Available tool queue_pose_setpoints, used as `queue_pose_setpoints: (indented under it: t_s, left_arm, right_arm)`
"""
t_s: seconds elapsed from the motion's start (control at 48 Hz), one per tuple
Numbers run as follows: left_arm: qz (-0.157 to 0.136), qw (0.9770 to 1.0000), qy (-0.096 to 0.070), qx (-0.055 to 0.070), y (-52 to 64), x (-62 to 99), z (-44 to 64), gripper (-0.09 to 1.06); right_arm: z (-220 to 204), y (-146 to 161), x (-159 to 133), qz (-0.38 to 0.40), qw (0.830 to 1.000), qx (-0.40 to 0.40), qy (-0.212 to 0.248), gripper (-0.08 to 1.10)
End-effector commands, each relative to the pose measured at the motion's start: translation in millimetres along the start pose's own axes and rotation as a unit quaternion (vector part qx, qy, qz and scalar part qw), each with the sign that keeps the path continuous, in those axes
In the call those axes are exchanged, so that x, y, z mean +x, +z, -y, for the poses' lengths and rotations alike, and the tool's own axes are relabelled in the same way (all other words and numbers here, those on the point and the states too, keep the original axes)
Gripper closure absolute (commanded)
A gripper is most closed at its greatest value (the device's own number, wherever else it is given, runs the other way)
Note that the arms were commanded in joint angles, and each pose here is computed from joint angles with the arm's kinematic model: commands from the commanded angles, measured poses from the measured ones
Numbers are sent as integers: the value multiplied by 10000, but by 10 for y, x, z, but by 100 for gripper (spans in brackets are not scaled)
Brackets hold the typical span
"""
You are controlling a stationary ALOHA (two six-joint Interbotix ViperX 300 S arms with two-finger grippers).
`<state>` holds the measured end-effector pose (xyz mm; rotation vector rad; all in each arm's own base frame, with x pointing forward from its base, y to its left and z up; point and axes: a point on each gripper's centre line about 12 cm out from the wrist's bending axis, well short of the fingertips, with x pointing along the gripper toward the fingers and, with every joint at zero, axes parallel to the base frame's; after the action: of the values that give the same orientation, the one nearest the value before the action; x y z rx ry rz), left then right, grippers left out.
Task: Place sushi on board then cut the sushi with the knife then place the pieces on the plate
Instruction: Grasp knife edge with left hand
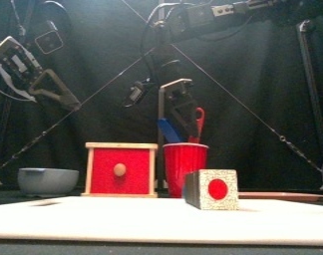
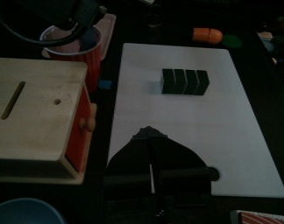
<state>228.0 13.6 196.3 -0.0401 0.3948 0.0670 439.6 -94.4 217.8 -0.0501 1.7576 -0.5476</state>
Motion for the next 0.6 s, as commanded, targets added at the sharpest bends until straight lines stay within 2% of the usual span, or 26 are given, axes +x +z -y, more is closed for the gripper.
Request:
queue_pose_setpoints:
  t_s: [0.021, 0.167, 0.604]
  left_arm:
    - [69, 10000, 14, -14, 52, 8, -6, 98]
    - [77, 10000, 14, -14, 54, 8, -6, 98]
    - [124, 9999, 41, -25, 90, 6, -19, 98]
  right_arm:
    - [98, -29, -149, 199, 9997, 106, 72, 62]
    - [155, -43, -215, 293, 9994, 159, 75, 63]
    - [434, -314, -686, 788, 9958, 437, 172, 63]
